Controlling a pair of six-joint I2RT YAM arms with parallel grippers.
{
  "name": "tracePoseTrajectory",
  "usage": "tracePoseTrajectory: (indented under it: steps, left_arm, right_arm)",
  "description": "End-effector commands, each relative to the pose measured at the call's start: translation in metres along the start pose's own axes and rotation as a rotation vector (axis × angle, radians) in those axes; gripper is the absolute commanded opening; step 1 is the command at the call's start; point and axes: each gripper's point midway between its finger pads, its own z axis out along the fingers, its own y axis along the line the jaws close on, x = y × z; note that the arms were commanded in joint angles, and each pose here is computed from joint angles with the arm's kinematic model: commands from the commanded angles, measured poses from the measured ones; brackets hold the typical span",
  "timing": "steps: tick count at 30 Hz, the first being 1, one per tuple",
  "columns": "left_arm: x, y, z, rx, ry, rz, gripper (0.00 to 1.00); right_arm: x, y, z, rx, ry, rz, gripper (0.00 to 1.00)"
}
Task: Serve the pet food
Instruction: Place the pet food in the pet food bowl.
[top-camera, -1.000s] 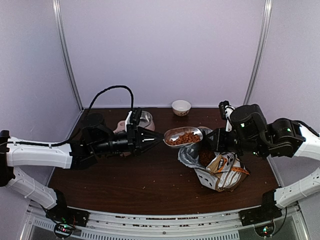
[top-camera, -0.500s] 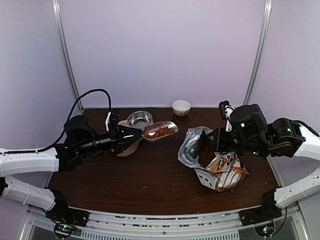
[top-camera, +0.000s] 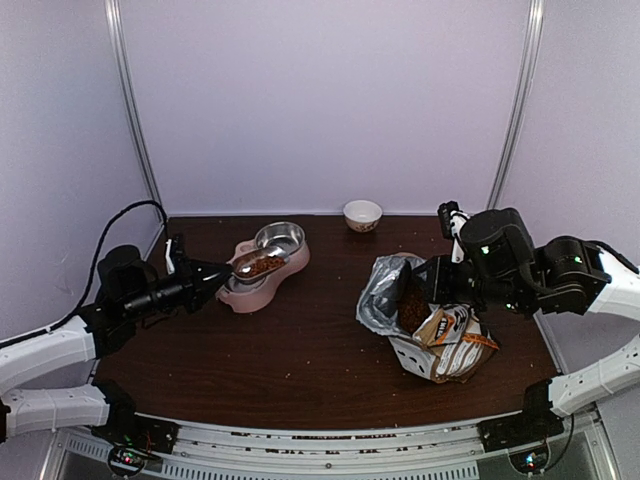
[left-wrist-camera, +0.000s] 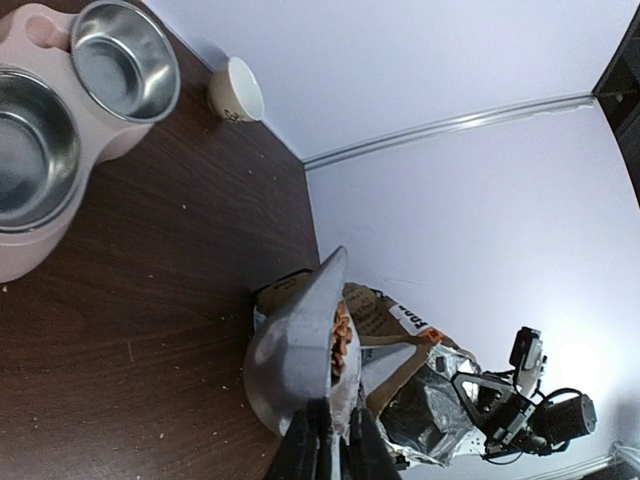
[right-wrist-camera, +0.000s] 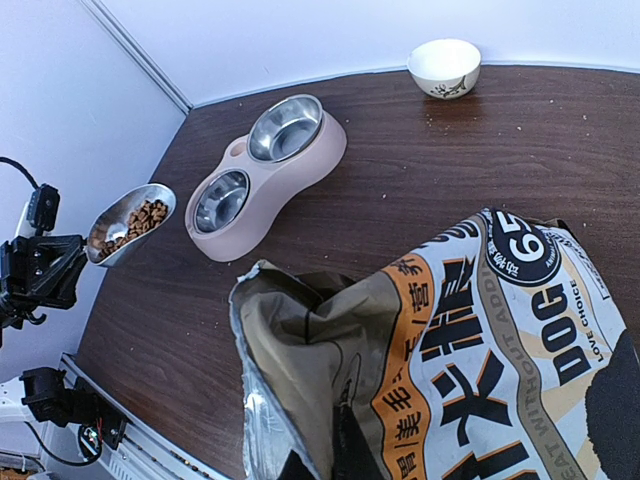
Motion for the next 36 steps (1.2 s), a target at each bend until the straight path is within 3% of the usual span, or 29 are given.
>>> tracePoseTrajectory:
  steps: [1,12,36]
  left_arm:
    - [-0.016,0.015,-0.015,-0.015,-0.052,0.027,0.0]
    - [-0.051,0.072,-0.037,-0.177,-0.145,0.051,0.0]
    - [-0.087,0.126,-0.027,-0.362,-0.154,0.088,0.0]
  right_arm:
    - [-0.016,0.002,-0.009,-0.013,-0.053,0.031,0.0]
    - [-0.016,0.002,-0.008,-0.015,-0.053,0.03,0.0]
    - [-0.015,0.001,-0.007,-0.016,-0.05,0.035,0.0]
